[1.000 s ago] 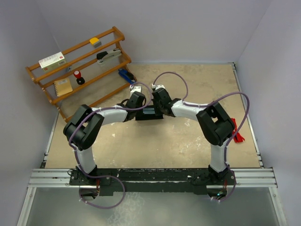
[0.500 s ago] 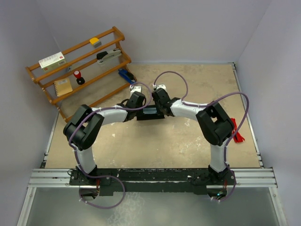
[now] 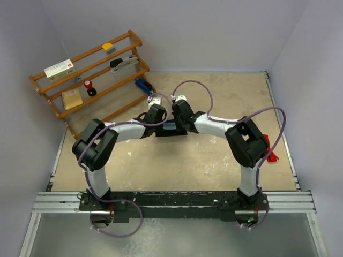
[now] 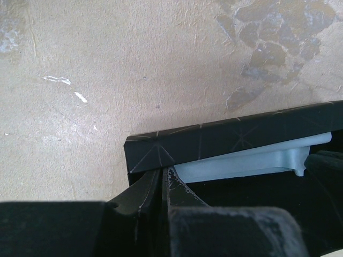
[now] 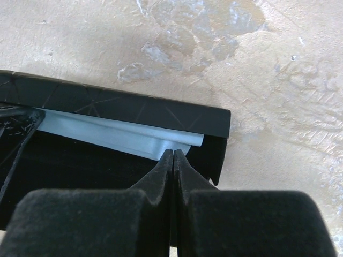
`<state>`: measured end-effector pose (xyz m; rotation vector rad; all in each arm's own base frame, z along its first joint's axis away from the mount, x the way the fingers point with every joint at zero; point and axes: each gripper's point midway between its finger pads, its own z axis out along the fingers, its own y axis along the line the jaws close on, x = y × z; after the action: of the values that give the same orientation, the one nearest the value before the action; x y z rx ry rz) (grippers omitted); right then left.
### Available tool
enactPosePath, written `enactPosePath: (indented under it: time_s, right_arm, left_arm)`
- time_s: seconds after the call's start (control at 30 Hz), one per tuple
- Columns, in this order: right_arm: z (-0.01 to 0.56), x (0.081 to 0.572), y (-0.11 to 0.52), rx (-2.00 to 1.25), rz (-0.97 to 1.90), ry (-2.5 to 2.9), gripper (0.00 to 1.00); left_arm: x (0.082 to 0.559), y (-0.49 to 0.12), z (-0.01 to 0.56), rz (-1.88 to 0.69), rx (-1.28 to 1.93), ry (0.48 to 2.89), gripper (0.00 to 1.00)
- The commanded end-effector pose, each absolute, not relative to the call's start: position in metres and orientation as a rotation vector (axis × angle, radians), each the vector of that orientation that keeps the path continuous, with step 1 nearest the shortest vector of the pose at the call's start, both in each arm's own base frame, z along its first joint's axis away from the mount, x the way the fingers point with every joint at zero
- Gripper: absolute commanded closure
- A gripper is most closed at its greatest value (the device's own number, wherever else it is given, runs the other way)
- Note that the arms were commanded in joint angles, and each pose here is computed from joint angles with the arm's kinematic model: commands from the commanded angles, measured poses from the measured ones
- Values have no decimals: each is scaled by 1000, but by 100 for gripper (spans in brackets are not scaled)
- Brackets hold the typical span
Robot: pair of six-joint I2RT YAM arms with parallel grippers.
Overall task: Organize the sunglasses
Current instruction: Place the glasses cleaning cloth in the sunglasses case.
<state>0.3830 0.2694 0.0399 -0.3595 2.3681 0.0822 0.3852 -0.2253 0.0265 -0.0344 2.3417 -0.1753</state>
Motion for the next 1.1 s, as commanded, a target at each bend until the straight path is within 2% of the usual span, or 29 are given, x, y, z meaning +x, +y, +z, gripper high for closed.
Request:
enactPosePath:
  time_s: [0.0, 0.3, 0.5, 0.8, 1.07]
  right_arm:
    - [68, 386, 293, -373, 202, 2305, 100]
    - [66, 382, 305, -377, 266, 2312, 100]
    - [43, 375, 302, -381, 247, 2378, 100]
    - [22, 375, 286, -382, 146, 2398, 100]
    - [27, 380, 269, -354, 36, 2389, 100]
  left_arm:
    - [396, -227, 50, -199, -45, 2280, 100]
    - [396, -226, 50, -196, -48, 2279, 100]
    - [396, -226, 50, -195, -46, 2280, 100]
    - [395, -225, 50, -197, -46, 2280, 100]
    - [394, -225, 50, -195, -43, 2280, 100]
